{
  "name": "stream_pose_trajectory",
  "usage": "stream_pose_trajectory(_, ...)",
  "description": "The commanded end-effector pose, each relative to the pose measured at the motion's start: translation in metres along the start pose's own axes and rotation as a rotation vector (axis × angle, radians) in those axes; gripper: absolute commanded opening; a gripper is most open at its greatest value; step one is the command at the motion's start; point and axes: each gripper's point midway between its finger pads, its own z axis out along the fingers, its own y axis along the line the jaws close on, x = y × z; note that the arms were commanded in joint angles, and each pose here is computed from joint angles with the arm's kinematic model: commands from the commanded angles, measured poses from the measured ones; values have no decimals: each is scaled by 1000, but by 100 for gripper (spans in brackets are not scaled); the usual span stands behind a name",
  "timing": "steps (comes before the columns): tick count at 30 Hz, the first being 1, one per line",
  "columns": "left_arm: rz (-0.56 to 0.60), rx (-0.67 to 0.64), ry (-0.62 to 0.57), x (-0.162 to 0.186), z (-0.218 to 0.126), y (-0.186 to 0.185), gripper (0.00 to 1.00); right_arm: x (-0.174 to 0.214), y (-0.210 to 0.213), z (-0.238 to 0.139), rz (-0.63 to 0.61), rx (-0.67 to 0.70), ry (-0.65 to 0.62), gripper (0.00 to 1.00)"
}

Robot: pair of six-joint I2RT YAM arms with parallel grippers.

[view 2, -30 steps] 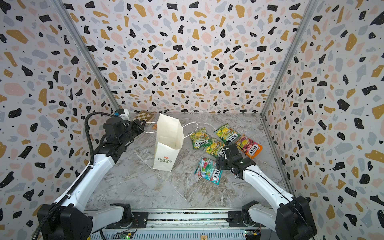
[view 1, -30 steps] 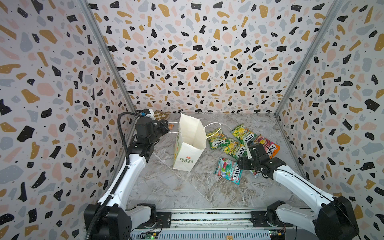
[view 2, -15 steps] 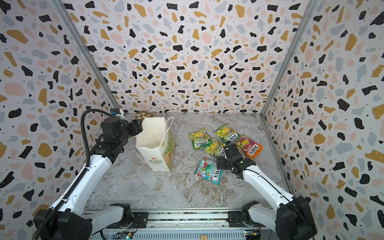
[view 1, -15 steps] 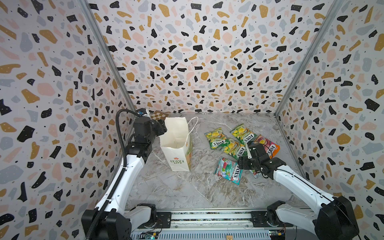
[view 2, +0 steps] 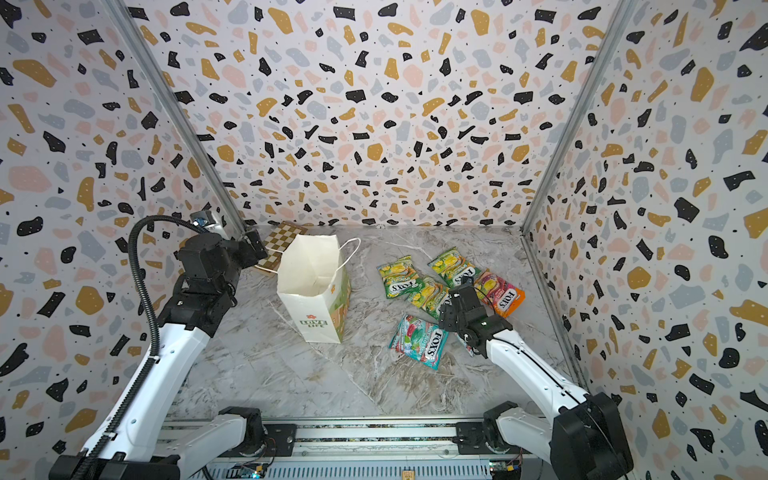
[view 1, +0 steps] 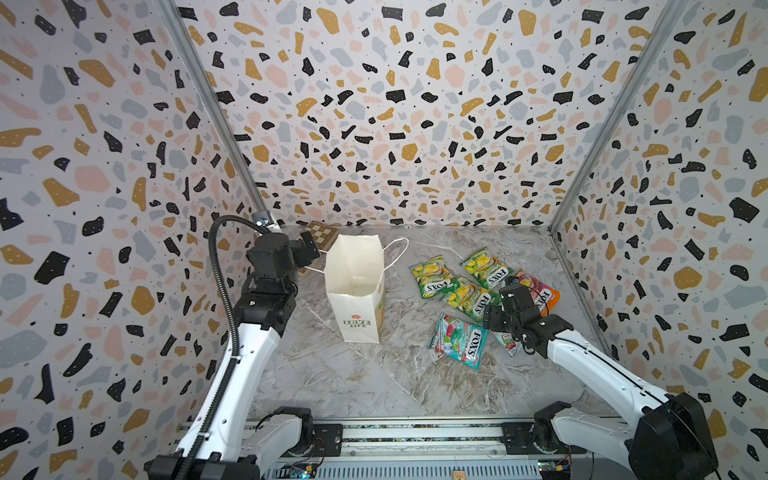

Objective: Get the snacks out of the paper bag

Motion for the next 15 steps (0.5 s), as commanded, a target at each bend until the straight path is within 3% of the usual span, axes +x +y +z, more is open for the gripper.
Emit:
stream_pose_trajectory(1,-55,-187,-123,-29,-19,38,100,-35,-28,-10,96,140,-131,83)
stream_pose_trajectory(8,-133,-477,-190,-19,-44,94,100,-44,-85,-1,206,341,-183,82)
stream_pose_trajectory(15,-239,-494,-147,24,-32,112,100,-44,-132,8,308,457,-208,81)
